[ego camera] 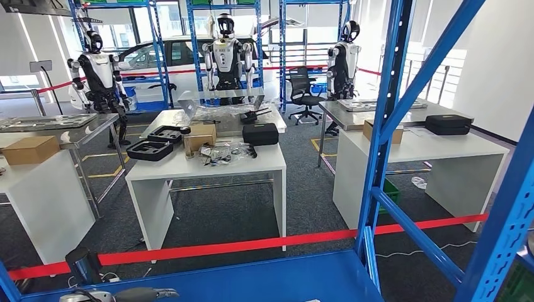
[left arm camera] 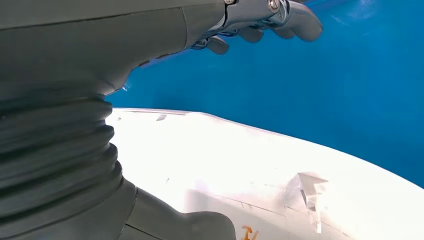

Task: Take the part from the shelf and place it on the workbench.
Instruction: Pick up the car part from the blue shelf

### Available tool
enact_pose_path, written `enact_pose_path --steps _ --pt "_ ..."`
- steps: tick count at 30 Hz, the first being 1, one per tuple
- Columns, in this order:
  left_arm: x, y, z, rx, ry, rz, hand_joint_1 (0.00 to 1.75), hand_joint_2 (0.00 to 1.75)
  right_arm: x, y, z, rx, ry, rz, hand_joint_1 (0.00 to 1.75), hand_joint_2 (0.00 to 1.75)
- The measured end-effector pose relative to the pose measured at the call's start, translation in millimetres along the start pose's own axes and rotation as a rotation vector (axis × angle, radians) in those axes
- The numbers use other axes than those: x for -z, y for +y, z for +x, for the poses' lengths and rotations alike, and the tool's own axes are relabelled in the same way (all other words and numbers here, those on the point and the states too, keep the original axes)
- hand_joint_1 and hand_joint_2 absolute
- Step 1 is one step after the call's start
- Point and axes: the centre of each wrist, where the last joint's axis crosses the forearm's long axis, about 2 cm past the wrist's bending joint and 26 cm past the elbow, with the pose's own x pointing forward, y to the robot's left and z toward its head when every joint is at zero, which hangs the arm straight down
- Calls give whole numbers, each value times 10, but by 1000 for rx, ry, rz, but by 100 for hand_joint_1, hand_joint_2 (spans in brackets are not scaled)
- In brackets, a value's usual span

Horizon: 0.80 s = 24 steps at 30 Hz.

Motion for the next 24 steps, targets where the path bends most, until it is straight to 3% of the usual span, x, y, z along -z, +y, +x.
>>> enact_pose_path --steps 8,12,13,24 --pt "-4 4 -9 5 35 -30 1 175 0 0 -1 0 2 -3 0 175" --pt "-4 -2 -18 5 44 -38 168 175 0 -1 -2 0 2 -3 0 175" --pt "-4 -3 -19 4 46 -40 175 175 0 0 -2 0 2 -3 0 175" --pt "-37 122 73 3 58 -75 175 175 0 1 -2 2 1 -3 0 175"
